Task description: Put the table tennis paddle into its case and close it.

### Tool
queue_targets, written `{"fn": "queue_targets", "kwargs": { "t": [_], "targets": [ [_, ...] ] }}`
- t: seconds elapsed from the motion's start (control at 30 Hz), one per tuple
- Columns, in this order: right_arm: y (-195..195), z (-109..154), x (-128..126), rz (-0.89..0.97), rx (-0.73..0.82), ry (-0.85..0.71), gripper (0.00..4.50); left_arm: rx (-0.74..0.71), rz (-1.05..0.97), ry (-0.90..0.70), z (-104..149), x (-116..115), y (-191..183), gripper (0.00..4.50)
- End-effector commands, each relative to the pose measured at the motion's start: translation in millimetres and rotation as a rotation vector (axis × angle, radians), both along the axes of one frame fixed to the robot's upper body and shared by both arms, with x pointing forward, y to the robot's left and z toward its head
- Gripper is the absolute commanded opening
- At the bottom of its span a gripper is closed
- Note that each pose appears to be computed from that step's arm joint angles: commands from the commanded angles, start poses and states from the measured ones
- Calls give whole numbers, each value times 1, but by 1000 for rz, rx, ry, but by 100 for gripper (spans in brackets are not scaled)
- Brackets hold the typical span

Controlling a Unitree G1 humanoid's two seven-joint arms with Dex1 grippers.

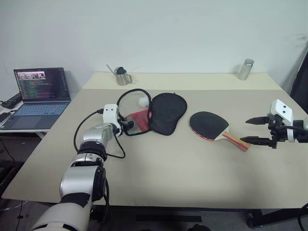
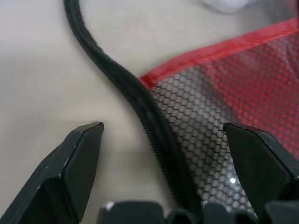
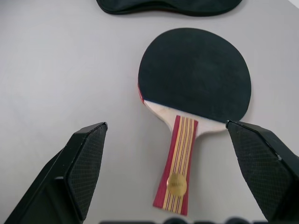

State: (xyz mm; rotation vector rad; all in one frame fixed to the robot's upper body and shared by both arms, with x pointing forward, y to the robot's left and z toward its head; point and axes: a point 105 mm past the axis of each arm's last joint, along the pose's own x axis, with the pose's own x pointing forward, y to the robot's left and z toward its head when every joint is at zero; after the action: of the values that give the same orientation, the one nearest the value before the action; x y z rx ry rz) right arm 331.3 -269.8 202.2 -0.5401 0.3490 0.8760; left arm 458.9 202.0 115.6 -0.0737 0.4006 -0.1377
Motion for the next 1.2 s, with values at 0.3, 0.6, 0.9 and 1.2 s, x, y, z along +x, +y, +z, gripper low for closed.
{"fn": "queue_targets", "kwargs": {
  "t": [0.3, 0.6, 0.9, 1.2],
  "targets": [
    [3, 24, 0, 5, -3, -83, 450, -74, -8, -32, 9, 8, -30, 389],
    [1, 25, -1, 0, -7, -89, 450, -53, -25, -33, 9, 5, -25, 71],
    [-1, 25, -3, -8, -11, -84, 450, 39, 10, -80, 23, -3, 13, 2],
    [-1, 22, -3, -10, -11, -76, 450, 103, -23, -72, 27, -22, 25, 2]
  ]
}}
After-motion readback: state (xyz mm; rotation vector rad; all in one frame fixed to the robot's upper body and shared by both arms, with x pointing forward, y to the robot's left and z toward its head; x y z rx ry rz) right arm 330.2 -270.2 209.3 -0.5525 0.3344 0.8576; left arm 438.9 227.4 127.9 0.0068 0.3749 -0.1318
